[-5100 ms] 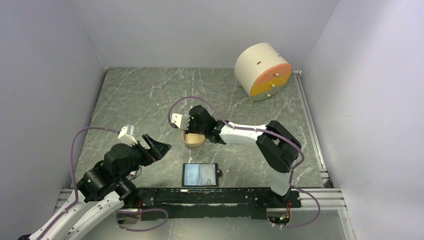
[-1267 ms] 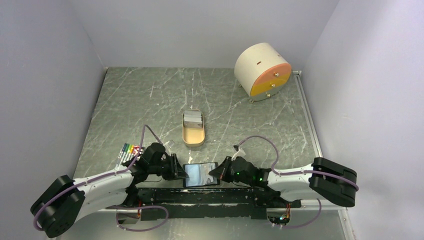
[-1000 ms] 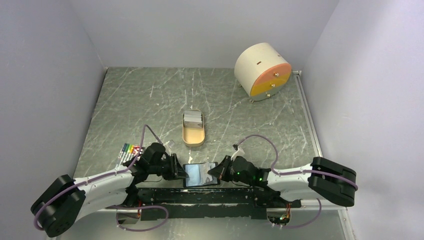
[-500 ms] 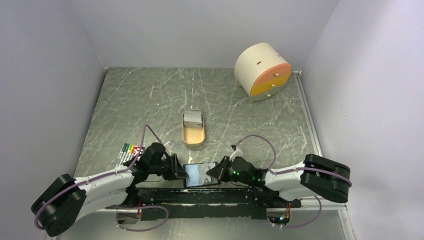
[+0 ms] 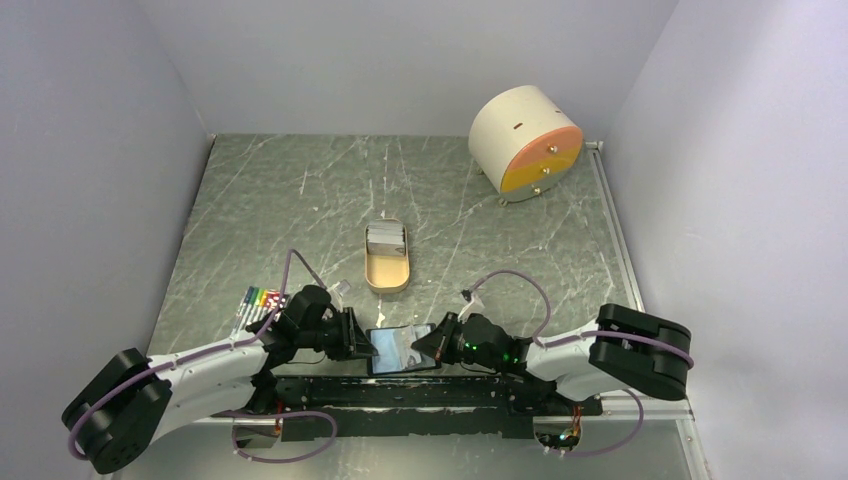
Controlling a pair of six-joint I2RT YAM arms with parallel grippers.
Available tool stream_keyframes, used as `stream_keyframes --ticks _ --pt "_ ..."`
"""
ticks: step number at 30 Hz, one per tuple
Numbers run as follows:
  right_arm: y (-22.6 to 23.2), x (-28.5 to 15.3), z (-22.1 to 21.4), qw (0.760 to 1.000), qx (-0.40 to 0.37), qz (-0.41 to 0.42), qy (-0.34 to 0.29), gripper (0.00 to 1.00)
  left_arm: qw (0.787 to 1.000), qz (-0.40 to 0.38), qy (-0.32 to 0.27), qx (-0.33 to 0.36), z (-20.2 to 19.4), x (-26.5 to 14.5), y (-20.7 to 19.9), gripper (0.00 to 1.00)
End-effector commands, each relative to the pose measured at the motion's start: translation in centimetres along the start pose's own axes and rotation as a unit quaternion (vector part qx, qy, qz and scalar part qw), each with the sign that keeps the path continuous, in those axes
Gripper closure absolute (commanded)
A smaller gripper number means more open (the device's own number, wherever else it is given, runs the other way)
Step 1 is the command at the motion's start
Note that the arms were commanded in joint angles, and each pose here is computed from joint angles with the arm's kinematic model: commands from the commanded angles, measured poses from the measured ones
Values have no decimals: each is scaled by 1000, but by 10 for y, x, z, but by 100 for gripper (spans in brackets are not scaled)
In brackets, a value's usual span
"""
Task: Put the credit cards into the card holder
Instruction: Insert the credit card into the card holder.
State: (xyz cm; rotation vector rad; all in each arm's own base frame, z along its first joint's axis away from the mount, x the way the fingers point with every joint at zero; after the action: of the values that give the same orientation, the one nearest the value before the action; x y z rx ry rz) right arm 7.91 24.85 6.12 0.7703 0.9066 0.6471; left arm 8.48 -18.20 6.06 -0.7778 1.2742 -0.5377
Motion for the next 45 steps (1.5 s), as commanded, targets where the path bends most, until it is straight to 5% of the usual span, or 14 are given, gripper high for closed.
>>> stream_keyframes --ticks 1,19,24,45 --pt "-6 -1 1 1000 6 -5 -17 95 1000 -17 5 6 0 -1 -7 69" --pt "-5 3 1 1000 12 5 -20 92 1000 -17 11 5 -1 0 -8 71" --pt "-9 3 -4 1000 19 -9 -2 77 1000 -19 5 3 0 -1 -8 71" --pt "-3 11 -4 995 -37 -89 40 65 1000 -23 6 6 1 0 -10 72"
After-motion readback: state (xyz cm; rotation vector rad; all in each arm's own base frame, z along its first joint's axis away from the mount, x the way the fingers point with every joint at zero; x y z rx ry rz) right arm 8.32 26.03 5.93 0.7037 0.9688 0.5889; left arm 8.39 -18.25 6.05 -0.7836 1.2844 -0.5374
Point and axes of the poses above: each gripper's point midway between its finger pads, its own x axis out along the fingers, its own y axis along the line the jaws close on, z = x × y, the point moved 6 cm from there along -x, back along the fingers, and after that the axes turned 4 degrees about -x, right-handed, at the moved point
